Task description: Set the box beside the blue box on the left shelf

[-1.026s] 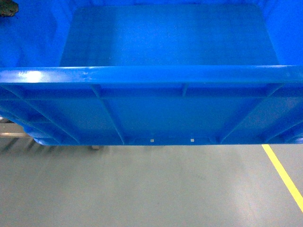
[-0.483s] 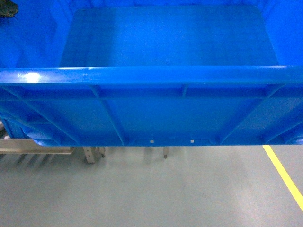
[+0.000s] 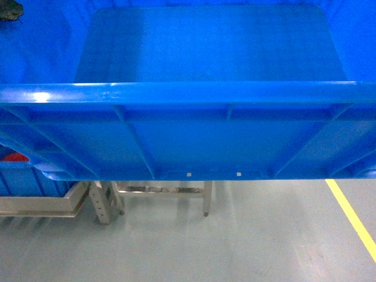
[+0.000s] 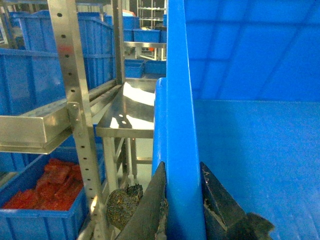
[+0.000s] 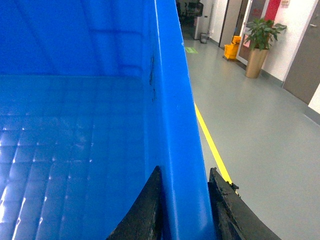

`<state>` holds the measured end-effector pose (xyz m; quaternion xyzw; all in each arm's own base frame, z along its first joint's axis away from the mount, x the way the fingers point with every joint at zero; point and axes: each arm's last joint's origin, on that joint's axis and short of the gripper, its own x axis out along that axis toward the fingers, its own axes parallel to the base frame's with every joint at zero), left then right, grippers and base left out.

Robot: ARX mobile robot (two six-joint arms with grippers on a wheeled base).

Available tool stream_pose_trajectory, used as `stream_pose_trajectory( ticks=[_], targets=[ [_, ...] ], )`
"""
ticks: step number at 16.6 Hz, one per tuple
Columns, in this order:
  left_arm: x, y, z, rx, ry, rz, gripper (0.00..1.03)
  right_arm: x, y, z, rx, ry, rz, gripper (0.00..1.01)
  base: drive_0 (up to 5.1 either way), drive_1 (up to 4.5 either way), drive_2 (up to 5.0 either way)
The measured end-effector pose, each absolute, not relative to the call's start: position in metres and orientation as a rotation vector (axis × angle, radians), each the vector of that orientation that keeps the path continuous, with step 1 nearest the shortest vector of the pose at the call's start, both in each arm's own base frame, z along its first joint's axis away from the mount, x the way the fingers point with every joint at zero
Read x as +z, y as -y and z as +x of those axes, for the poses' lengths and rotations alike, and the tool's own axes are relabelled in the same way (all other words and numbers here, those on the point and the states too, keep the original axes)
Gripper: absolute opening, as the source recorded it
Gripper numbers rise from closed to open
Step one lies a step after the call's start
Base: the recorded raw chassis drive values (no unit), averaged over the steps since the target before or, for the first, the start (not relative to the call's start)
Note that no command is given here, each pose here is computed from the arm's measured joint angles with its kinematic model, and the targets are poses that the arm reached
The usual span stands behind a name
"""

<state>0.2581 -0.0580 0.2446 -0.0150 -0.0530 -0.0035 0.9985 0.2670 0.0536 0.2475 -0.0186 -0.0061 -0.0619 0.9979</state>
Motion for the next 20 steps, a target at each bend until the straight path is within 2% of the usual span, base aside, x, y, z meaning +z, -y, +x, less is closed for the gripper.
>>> stream_pose_trajectory(
  ticks=[5,20],
  targets=[
    [0.2446,0.058,0.2582,-0.007,0.106,-0.03,0.11,0.2467,-0.0538,0.2678,-0.124,0.014,-0.037,0.19,-0.1,4.22,-4.4],
    [0.2445,0.0582,0.2582,-0.008,0.105,-0.03,0.11,0.2462,-0.0537,0.2678,-0.126,0.008,-0.039,0.19,-4.8,1.26,3.6]
  ],
)
